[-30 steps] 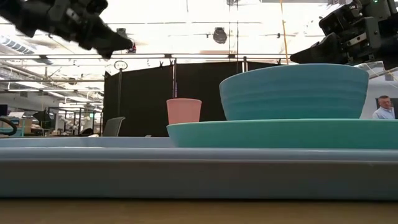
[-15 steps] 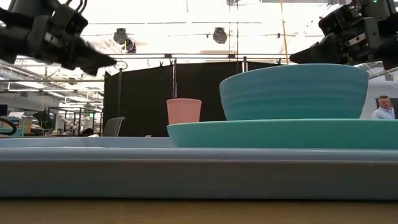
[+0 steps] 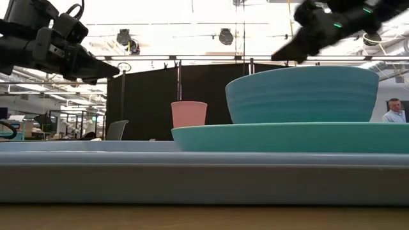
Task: Set up tray
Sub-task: Put the pink cup on the top left of the green plate
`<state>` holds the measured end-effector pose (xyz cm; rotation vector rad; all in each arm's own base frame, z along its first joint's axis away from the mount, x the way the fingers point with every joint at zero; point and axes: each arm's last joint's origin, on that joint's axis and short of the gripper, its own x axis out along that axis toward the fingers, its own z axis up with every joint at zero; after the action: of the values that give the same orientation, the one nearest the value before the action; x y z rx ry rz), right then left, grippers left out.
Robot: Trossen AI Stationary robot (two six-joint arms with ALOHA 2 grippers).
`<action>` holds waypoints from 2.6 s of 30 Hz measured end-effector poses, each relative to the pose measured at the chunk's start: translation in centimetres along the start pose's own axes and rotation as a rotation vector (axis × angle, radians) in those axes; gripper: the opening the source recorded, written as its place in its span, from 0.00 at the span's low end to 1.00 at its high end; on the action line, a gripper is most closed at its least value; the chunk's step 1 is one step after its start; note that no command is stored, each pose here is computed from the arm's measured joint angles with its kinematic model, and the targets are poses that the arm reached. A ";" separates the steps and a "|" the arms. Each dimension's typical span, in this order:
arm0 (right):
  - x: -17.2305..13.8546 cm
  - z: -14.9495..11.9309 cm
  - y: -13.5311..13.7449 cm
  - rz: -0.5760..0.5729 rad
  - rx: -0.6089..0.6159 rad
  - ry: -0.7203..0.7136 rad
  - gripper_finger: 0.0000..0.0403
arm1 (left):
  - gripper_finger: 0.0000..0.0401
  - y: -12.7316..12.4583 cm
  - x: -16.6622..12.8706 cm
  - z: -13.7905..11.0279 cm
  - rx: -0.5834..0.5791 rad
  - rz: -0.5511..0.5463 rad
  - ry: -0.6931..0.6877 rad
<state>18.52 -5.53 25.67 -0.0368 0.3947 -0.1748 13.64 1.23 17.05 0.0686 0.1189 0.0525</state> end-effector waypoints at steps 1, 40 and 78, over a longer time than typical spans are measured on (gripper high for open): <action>0.6 1.0 -0.2 0.002 -0.006 0.053 0.00 | 0.03 0.0 0.0 0.1 0.002 0.001 -0.007; 20.0 7.7 1.5 0.365 -0.553 0.508 0.49 | 0.08 0.0 0.0 -0.1 -0.032 -0.011 0.017; 20.4 8.2 0.5 0.287 -0.597 0.523 0.00 | 0.08 0.0 0.0 -0.2 -0.029 -0.012 0.023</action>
<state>40.28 -8.60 25.46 -0.5279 0.9577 0.2298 13.64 1.20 16.88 0.0382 0.1416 0.0434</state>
